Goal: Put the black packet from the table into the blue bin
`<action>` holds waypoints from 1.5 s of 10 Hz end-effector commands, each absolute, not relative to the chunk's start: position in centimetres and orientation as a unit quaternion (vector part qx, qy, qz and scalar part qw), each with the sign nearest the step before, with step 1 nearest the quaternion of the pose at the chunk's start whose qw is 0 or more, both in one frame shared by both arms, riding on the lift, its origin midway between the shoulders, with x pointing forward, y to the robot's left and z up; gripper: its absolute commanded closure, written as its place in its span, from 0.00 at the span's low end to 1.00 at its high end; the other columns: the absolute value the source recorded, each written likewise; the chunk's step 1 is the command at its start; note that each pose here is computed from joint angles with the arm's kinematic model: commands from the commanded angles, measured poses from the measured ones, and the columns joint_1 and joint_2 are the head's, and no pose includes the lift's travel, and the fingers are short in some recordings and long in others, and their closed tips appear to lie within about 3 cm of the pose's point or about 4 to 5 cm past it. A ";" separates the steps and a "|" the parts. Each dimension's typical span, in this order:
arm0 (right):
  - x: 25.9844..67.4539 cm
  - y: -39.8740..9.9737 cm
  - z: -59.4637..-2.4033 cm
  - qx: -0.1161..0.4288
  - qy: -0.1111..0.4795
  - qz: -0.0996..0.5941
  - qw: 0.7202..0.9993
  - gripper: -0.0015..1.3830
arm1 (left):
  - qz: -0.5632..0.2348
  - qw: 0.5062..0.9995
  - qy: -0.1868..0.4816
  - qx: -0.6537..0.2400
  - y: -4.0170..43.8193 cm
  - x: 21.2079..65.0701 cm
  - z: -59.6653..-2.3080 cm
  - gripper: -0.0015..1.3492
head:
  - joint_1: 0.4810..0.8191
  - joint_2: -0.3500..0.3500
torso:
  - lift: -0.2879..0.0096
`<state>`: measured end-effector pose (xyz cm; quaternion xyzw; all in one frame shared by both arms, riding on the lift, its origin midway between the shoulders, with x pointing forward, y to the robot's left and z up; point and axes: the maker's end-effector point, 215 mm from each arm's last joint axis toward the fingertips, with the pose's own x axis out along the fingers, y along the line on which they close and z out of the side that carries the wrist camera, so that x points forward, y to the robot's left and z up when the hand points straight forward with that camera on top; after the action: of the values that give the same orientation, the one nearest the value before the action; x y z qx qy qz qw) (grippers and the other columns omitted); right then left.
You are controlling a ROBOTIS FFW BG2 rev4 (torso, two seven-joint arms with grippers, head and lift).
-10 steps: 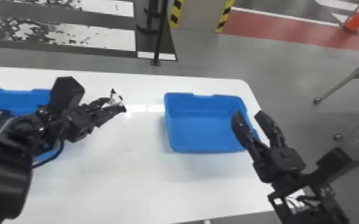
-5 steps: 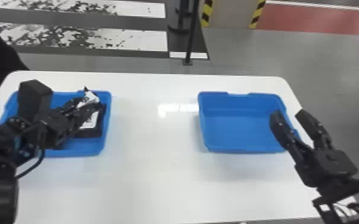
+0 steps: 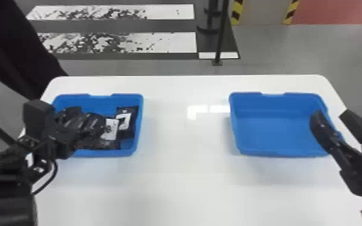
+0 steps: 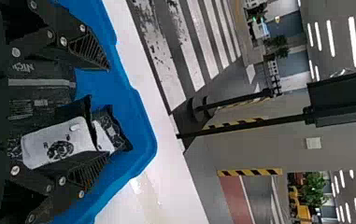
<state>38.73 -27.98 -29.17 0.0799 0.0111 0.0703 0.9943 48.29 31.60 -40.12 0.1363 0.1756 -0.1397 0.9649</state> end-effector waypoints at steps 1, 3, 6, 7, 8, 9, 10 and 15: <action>38.7 -28.0 -29.2 0.080 0.011 0.070 0.994 0.37 | -0.111 0.974 0.151 0.127 34.3 46.9 -38.3 0.18 | 0.63 0.56 | 0.60; 38.5 -28.0 -29.1 0.080 0.011 0.070 0.994 0.37 | -0.078 0.985 0.105 0.113 36.4 43.3 -35.0 0.19 | 0.63 0.62 | 0.60; 38.3 -28.0 -29.0 0.081 0.012 0.070 0.994 0.37 | -0.049 0.998 0.021 0.030 34.6 38.7 -30.9 0.19 | 0.63 0.67 | 0.60; 38.3 -28.0 -29.0 0.081 0.012 0.070 0.994 0.37 | -0.036 0.999 0.001 -0.003 34.6 37.7 -30.3 0.19 | 0.63 0.66 | 0.60; 38.3 -28.0 -29.0 0.081 0.012 0.070 0.994 0.37 | -0.024 1.000 -0.007 -0.013 34.6 36.9 -30.1 0.19 | 0.63 0.65 | 0.60; 38.2 -28.0 -29.1 0.081 0.013 0.070 0.994 0.37 | -0.014 1.000 -0.022 -0.008 34.9 36.4 -29.3 0.19 | 0.63 0.65 | 0.60; 38.1 -28.0 -29.1 0.081 0.013 0.070 0.994 0.37 | -0.002 1.000 -0.028 -0.006 35.2 35.8 -28.6 0.19 | 0.63 0.65 | 0.60; 37.9 -28.1 -29.2 0.080 0.016 0.069 0.994 0.37 | 0.007 1.000 -0.024 -0.010 35.2 35.2 -28.8 0.19 | 0.63 0.67 | 0.60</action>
<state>37.88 -28.09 -29.23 0.0796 0.0161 0.0693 0.9943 35.14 35.35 -28.64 -0.0082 -0.0263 0.0090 0.9996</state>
